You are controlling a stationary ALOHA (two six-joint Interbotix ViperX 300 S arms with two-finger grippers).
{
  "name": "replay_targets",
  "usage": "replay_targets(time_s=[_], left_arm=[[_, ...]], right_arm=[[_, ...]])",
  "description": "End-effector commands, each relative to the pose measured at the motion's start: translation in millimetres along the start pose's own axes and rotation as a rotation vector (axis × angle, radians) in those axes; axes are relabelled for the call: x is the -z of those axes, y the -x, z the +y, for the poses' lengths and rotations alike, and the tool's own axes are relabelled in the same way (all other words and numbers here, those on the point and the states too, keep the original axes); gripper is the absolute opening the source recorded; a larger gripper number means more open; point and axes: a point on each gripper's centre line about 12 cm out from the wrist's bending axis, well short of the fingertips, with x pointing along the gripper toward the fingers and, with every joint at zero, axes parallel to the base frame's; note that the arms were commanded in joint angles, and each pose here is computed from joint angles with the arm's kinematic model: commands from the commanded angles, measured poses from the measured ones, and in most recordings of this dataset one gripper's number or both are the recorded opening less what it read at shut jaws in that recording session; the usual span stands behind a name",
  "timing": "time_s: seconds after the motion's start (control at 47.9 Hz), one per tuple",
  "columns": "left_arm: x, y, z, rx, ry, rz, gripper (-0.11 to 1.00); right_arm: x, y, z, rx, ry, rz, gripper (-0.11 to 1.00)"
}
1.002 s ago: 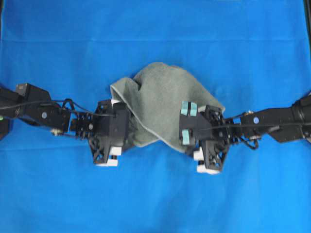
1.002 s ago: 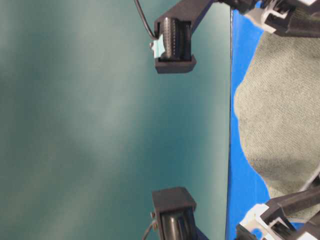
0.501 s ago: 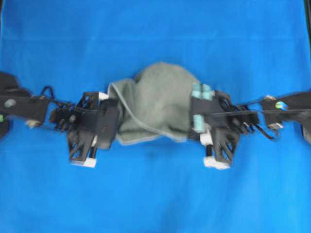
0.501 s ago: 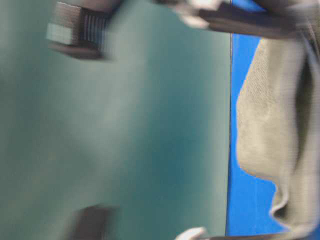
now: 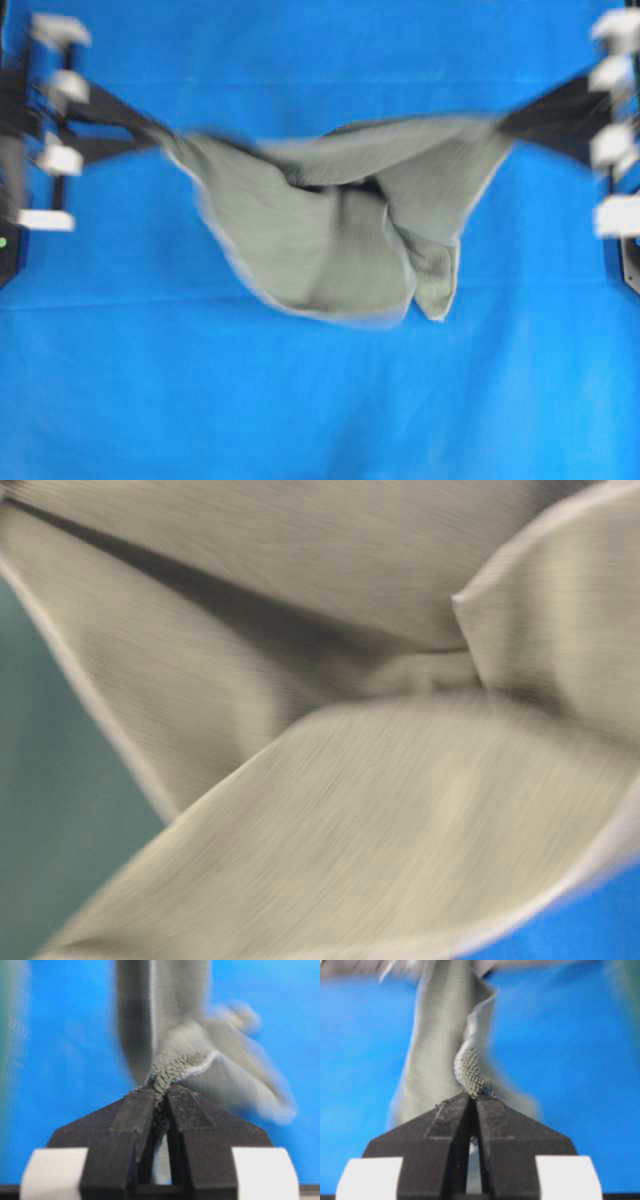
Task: Fold a large towel.
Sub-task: 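Lift the towel with both grippers and shake it out flat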
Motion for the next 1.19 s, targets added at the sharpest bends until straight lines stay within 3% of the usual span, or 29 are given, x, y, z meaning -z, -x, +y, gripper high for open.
replay_targets(time_s=[0.0,0.188,0.313,0.397,0.522,0.626,0.71,0.835,0.919,1.002,1.169], left_arm=[[-31,21,20,-0.089,-0.029,-0.136,0.03],[-78,52,51,-0.249,-0.067,-0.359,0.03],[-99,62,55,-0.251,-0.032,-0.416,0.03],[-108,66,50,-0.213,0.004,-0.441,0.03],[-119,73,39,-0.108,0.199,-0.486,0.03],[-123,78,24,-0.017,0.245,-0.483,0.03],[-129,83,6,0.097,0.305,-0.484,0.03],[-140,94,-19,0.265,0.397,-0.498,0.03],[-143,101,-37,0.371,0.416,-0.479,0.03],[-143,106,-52,0.449,0.388,-0.438,0.03],[-141,103,-60,0.474,0.351,-0.410,0.03]], right_arm=[[-22,23,-23,0.093,-0.018,-0.098,0.02],[-41,48,-66,0.293,-0.064,-0.190,0.02],[-62,64,-64,0.284,-0.108,-0.257,0.02],[-72,73,-54,0.227,-0.142,-0.289,0.02],[-84,86,-31,0.096,-0.177,-0.312,0.02],[-90,96,-9,-0.044,-0.203,-0.326,0.02],[-95,105,12,-0.182,-0.216,-0.336,0.02],[-102,116,36,-0.342,-0.208,-0.352,0.02],[-104,116,50,-0.423,-0.196,-0.357,0.02],[-104,113,62,-0.477,-0.176,-0.356,0.02],[-104,108,64,-0.456,-0.131,-0.363,0.02]])
